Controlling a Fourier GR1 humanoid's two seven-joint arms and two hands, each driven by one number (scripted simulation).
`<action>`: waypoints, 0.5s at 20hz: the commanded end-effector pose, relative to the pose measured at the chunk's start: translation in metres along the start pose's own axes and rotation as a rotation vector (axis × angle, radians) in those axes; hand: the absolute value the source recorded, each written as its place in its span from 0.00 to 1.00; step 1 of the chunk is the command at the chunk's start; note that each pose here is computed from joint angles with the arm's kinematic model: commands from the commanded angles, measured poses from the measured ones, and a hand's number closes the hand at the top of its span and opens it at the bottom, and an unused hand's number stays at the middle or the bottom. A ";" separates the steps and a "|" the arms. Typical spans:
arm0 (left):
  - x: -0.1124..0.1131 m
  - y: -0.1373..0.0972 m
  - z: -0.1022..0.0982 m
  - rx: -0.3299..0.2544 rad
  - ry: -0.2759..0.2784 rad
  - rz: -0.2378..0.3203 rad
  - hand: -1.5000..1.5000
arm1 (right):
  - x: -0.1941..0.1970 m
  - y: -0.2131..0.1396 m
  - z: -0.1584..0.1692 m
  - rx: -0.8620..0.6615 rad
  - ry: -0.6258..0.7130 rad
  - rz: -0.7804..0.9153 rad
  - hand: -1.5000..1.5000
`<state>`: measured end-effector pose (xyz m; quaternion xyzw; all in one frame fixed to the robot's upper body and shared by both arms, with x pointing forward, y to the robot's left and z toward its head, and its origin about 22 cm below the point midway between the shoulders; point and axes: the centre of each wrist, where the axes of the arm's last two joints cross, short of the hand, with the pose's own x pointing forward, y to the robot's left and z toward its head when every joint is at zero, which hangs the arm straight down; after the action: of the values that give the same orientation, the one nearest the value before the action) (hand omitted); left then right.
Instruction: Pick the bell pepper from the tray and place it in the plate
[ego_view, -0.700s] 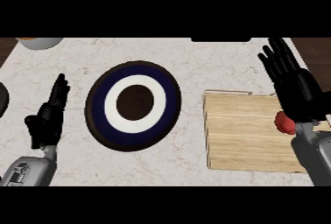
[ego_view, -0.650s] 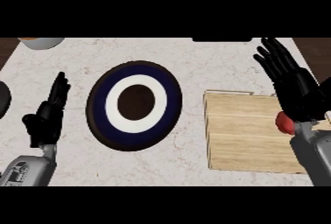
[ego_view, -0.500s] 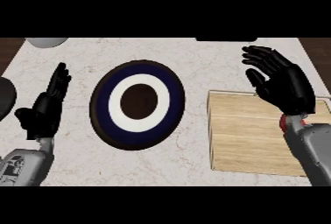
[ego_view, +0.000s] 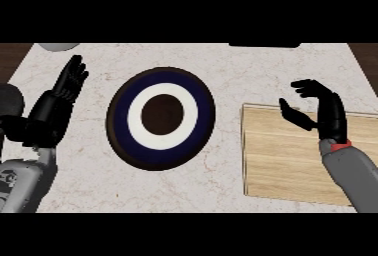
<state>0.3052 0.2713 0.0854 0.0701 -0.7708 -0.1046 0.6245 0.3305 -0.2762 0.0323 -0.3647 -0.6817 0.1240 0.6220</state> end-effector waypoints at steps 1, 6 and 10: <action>0.016 0.007 -0.004 -0.025 -0.002 0.010 0.50 | -0.009 0.045 0.027 -0.233 -0.014 -0.051 0.00; 0.023 0.009 -0.001 -0.014 0.003 0.020 0.50 | 0.002 0.040 0.018 -0.313 -0.142 -0.083 0.00; 0.013 0.021 0.005 0.004 0.022 0.004 0.50 | 0.026 0.019 0.017 -0.317 -0.147 0.046 0.00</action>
<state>0.3010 0.2838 0.1018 0.0640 -0.7651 -0.1002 0.6328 0.3243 -0.2429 0.0181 -0.4326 -0.7368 0.0453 0.5176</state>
